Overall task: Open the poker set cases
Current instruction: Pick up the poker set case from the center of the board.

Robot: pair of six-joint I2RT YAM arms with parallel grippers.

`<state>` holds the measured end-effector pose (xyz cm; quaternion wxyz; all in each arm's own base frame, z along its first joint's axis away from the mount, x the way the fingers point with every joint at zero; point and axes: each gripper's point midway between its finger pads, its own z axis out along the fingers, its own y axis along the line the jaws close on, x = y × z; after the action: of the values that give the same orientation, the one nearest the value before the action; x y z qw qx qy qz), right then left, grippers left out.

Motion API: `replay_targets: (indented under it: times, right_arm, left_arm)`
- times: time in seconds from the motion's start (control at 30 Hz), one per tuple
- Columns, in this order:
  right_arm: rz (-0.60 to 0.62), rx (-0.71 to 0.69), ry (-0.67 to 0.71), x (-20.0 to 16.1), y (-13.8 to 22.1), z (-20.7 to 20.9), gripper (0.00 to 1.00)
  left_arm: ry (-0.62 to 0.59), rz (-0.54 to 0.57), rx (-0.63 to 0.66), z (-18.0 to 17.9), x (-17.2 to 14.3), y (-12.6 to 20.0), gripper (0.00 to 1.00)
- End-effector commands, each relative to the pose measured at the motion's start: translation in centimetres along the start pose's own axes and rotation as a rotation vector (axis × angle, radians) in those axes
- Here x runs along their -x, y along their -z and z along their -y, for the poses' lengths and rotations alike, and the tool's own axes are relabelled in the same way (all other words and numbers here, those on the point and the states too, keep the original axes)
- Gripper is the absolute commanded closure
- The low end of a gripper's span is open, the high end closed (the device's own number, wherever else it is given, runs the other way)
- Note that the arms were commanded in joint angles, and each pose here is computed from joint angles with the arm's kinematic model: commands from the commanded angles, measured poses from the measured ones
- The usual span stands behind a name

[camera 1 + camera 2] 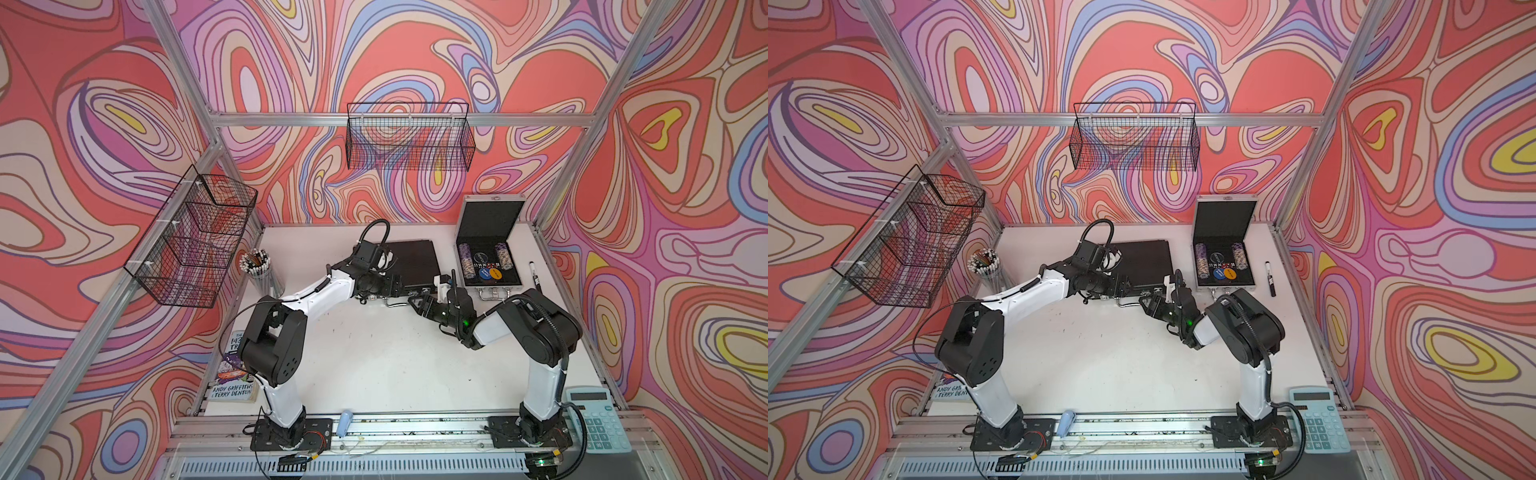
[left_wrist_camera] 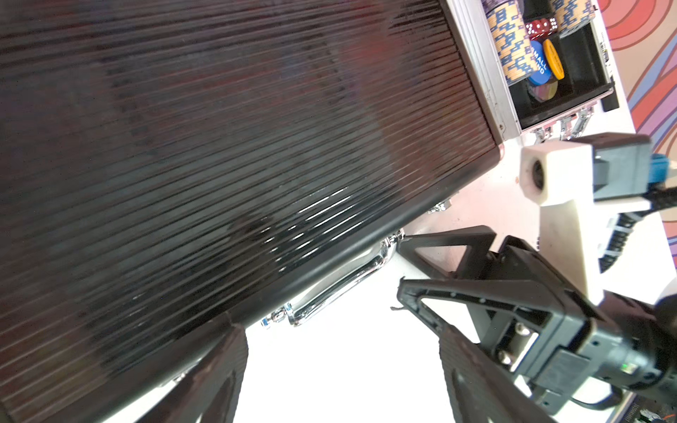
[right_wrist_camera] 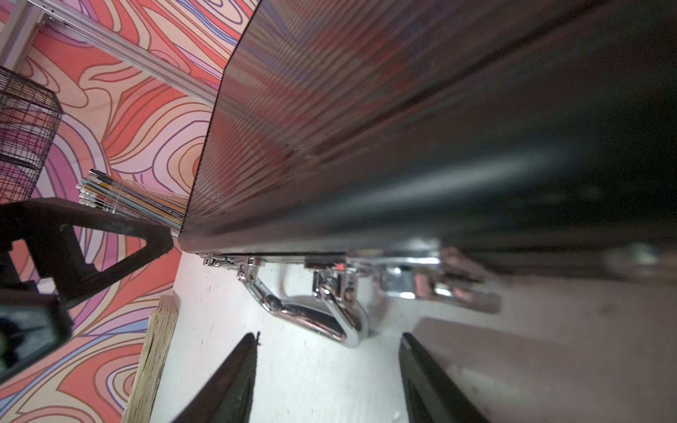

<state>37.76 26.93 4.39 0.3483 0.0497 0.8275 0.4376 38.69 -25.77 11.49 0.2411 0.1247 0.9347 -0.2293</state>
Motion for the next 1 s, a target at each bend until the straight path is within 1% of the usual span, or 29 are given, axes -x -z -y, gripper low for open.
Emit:
replay_targets:
  times: [0.0, 0.07, 0.17, 0.27, 0.37, 0.47, 0.6, 0.67, 0.83, 0.97]
  right_arm:
    - [-0.026, -0.009, -0.02, -1.0, -1.2, 0.8, 0.37]
    - [-0.028, 0.003, -0.024, -1.0, -1.7, 0.7, 0.39]
    - [-0.023, 0.017, -0.038, -0.9, -2.1, 0.5, 0.45]
    - [-0.018, 0.023, -0.05, -0.8, -2.1, 0.3, 0.54]
    - [-0.014, 0.021, -0.063, -0.6, -2.0, 0.3, 0.64]
    - [-0.01, 0.031, -0.079, -0.5, -1.9, 0.0, 0.74]
    - [0.001, 0.042, -0.09, -0.1, -1.9, -0.3, 0.83]
    - [0.007, 0.051, -0.095, 0.2, -2.0, -0.7, 0.87]
    - [0.02, 0.072, -0.112, 1.0, -2.1, -1.7, 0.93]
    - [0.027, 0.095, -0.119, 1.9, -1.9, -2.8, 0.97]
  left_arm:
    - [-0.016, 0.002, 0.017, -0.2, -0.2, 0.7, 0.16]
    - [-0.018, 0.002, 0.023, -0.3, -0.2, 0.7, 0.16]
    - [-0.024, 0.0, 0.024, -0.4, -0.2, 0.9, 0.16]
    - [-0.037, -0.001, 0.012, -0.2, -0.4, 1.0, 0.16]
    - [-0.082, -0.031, -0.041, 0.7, -0.9, 0.8, 0.16]
    - [-0.113, -0.045, -0.018, 0.4, -1.3, 0.8, 0.16]
    - [-0.154, -0.059, -0.026, 0.4, -1.7, 1.1, 0.16]
    - [-0.178, -0.072, -0.035, 0.6, -2.0, 1.1, 0.16]
    - [-0.254, -0.155, -0.005, 0.5, -3.6, 0.1, 0.16]
    - [-0.312, -0.182, -0.01, 1.3, -4.3, -0.6, 0.16]
